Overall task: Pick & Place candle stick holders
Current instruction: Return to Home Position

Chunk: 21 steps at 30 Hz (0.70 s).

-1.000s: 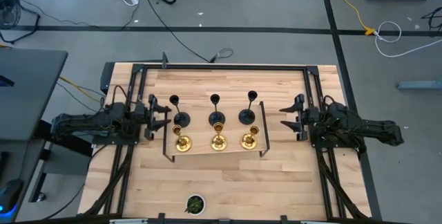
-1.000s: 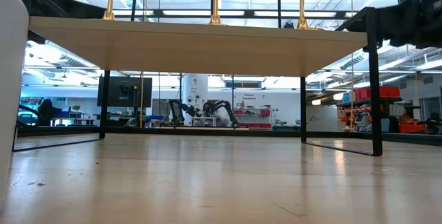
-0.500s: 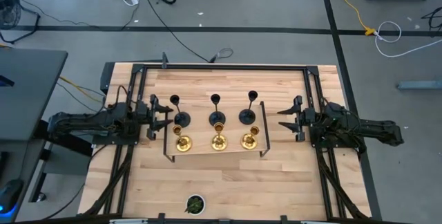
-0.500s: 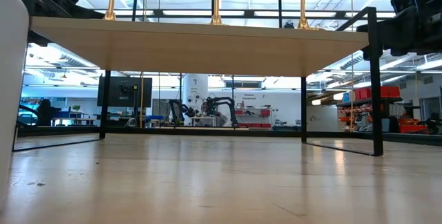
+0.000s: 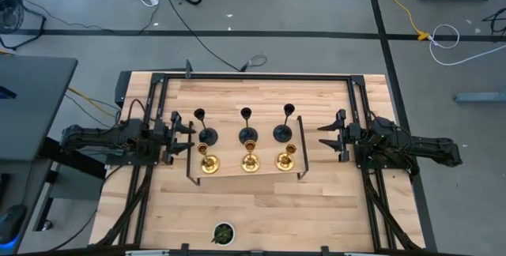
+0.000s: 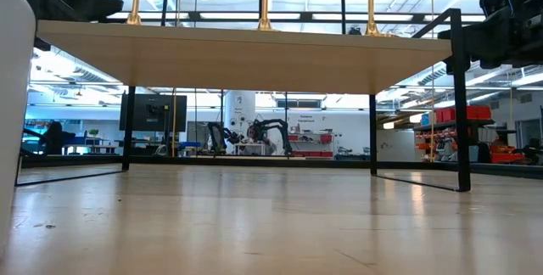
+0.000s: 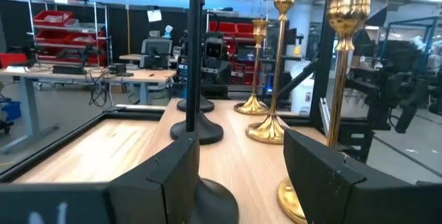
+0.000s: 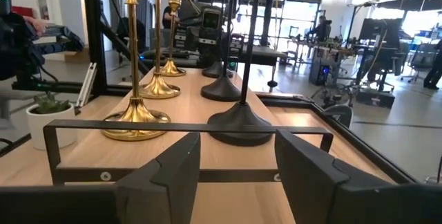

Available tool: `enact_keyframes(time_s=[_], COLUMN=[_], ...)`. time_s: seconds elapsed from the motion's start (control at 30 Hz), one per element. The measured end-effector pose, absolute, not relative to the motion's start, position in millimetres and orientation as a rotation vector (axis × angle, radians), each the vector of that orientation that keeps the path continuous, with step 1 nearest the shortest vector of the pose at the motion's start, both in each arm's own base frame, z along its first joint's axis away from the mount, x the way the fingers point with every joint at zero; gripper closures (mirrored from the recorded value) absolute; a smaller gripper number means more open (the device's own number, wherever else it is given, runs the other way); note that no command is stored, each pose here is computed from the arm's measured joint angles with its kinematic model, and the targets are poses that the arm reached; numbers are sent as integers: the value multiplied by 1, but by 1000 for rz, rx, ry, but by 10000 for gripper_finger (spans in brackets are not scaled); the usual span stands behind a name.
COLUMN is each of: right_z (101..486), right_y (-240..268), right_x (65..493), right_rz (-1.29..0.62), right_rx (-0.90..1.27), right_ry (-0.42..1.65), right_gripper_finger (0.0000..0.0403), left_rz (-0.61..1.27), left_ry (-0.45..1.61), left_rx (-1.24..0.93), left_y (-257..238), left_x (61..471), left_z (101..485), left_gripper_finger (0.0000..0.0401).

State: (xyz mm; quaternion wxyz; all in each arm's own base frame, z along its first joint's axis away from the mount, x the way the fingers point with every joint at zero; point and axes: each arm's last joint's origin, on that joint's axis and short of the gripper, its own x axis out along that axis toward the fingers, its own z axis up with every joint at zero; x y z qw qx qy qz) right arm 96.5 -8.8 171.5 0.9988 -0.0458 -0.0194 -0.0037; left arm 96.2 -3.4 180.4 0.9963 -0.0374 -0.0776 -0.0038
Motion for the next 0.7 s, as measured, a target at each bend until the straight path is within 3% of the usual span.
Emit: enact_keyframes(time_s=[0.7], right_z=[172], right_y=[-9], right_x=[96], right_rz=[-8], right_rx=[-92], right_ry=[-39], right_gripper_finger=[216], left_rz=[-8], left_ry=[-160], left_rx=[-75], left_y=[-3], left_x=[96], left_z=[181], left_gripper_finger=[190])
